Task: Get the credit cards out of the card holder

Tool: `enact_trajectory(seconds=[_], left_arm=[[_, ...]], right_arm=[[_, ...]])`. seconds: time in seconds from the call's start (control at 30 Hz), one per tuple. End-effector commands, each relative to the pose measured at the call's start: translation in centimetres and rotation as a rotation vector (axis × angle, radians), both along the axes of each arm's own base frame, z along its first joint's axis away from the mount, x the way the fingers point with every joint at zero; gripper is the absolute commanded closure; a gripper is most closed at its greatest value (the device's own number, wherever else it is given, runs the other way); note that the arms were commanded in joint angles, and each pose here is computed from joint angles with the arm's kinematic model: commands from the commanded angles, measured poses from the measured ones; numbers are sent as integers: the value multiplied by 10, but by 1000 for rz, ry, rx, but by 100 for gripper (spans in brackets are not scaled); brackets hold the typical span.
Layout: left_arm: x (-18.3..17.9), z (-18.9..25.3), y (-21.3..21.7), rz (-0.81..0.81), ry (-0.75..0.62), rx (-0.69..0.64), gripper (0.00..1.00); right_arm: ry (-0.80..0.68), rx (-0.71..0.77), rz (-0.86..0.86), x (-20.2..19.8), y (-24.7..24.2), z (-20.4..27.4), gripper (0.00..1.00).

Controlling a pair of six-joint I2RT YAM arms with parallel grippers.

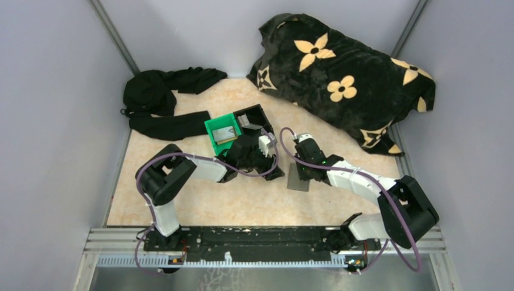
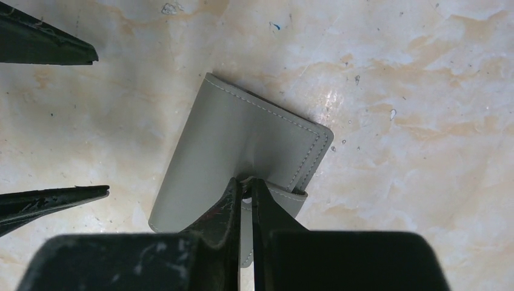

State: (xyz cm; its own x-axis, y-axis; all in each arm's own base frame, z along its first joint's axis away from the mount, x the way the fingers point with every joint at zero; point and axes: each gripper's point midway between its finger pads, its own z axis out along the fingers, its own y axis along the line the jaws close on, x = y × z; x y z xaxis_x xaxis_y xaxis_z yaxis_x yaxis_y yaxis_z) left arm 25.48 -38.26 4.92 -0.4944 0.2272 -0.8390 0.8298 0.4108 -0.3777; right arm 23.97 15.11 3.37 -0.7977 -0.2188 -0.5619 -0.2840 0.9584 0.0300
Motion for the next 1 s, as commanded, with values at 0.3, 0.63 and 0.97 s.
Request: enact_trajectory(seconds=[0.3,0.63,0.97], left_arm=[[1,11,3,6,-28,-12,26],[-1,13,3,18,-15,-27,27],[4,32,-4,82,50,-78,27]], right_arm=[[-11,276,-6,-4,27,27,100],[-87,557,3,7,39,63,100],[-47,633,-234,19,6,44,100]])
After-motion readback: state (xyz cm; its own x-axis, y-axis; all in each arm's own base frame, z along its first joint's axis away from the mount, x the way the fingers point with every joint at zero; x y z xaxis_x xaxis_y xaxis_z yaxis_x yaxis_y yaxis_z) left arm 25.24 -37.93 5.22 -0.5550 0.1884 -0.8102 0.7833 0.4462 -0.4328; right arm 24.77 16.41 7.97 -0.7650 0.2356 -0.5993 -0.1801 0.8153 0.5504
